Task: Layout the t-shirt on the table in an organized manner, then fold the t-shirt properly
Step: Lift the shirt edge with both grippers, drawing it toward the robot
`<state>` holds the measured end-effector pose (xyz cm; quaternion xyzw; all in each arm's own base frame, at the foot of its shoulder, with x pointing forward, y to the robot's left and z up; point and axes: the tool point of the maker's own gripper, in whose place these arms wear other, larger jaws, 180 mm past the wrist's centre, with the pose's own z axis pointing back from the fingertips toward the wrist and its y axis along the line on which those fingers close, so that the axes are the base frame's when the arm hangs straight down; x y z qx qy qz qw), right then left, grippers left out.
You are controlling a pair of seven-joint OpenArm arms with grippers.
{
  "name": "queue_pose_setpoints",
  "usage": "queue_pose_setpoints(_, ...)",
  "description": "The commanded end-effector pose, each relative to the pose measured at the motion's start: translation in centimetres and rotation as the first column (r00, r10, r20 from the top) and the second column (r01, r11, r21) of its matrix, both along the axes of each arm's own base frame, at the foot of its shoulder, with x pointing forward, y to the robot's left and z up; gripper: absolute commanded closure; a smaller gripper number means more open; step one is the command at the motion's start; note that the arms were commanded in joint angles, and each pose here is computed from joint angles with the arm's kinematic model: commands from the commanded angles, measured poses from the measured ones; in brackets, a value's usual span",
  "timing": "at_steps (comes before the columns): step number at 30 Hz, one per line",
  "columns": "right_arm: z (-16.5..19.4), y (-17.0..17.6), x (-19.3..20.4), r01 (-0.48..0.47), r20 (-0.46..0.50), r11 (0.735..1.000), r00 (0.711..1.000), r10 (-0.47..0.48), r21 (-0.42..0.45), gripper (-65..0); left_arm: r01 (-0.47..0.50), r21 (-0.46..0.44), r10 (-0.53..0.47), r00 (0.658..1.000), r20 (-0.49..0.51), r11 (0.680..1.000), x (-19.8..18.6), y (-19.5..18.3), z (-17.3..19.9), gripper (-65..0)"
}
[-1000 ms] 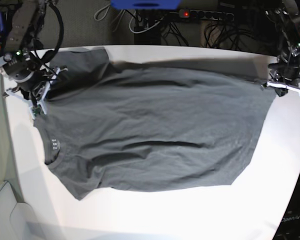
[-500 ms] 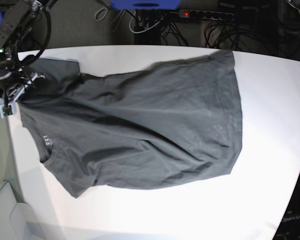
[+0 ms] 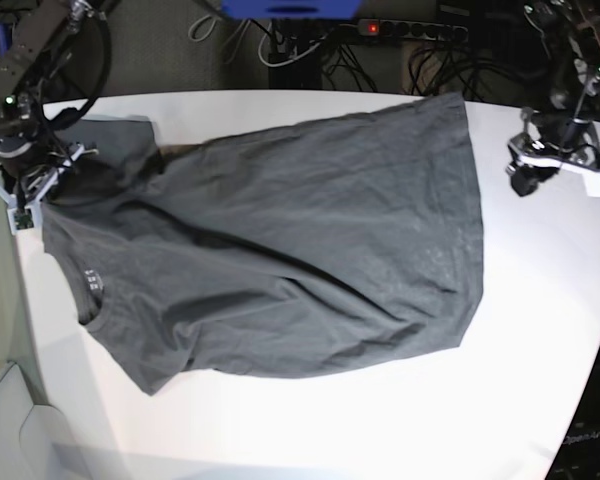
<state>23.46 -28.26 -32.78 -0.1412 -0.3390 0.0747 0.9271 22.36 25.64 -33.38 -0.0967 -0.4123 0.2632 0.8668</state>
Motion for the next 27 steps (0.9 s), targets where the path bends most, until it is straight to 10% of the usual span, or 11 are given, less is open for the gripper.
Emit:
queue_pose_setpoints(1,1.0,0.2,0.8,-0.02,0.038,1.0,0.999,0.02,-0.01,0.0,0.005,0.026,-0.005,1.0,0.012,1.0,0.2,-0.2,0.3,-27.2)
queue_pose_setpoints(14,0.9,0.5,0.9,-0.029,0.034,1.0,0.999,0.03,-0.009,0.0,0.082,-0.021,-0.085,0.981,-0.176,0.996,-2.1,-5.1,-6.7,-28.3)
queue_pose_setpoints(22,0.9,0.4,0.9,-0.03,0.032,0.999,0.999,0.031,-0.013,0.0,0.074,0.001,-0.073,0.979,-0.189,0.997,-3.4,-4.7,-7.3,-55.5)
queue_pose_setpoints(27,0.9,0.4,0.9,-0.03,0.032,0.999,0.999,0.031,-0.013,0.0,0.072,-0.007,-0.072,0.98,-0.185,0.997,-3.2,-4.9,-7.3,-57.0)
